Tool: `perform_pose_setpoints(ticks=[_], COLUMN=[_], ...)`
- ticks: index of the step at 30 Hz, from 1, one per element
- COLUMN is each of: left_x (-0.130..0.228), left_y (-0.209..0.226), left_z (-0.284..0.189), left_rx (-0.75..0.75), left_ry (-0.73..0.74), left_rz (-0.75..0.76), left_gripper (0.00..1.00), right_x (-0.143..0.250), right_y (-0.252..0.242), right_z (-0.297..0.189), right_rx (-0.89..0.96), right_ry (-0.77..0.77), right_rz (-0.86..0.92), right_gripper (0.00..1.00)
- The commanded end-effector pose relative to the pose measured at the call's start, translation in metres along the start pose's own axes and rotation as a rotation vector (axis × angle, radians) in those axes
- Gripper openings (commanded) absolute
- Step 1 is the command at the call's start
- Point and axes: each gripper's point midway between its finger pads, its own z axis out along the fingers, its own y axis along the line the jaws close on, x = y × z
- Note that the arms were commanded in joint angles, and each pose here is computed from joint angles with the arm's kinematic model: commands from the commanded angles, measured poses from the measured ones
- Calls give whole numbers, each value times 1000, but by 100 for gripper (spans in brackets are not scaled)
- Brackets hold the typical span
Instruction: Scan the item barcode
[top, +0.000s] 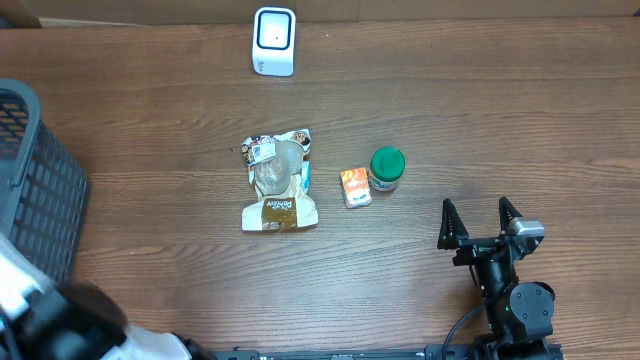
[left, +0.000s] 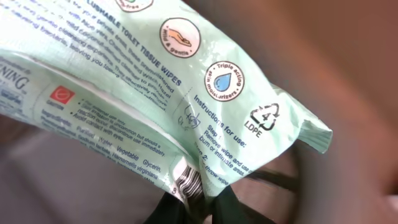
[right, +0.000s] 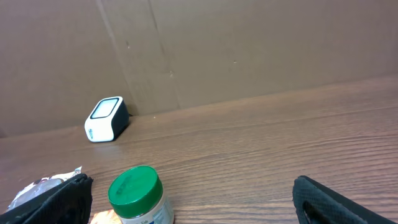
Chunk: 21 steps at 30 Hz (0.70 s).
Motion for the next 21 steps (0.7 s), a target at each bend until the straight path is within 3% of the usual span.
perform_pose_setpoints(ticks=[1,5,9,14,21], left_x=[-9,23,82,175,273], left_y=[-59,-110,-156,-194,-189], left_z=[-93,-134,-135,-100,-23], left_rx=[143,254,338,382,326], left_ry=[-174,-168,-12,223,459], left_rz=[78,188,331,576,832], left_gripper=[4,4,4,4,4], right_x=[3,3,3,3,3], right_y=[0,0,0,0,0], right_z=[0,0,0,0,0], right_rx=[2,2,2,2,2], right_ry=[2,3,3,2,3], right_rz=[-4,-4,-4,-4,-3], right_gripper=[100,100,100,100,100])
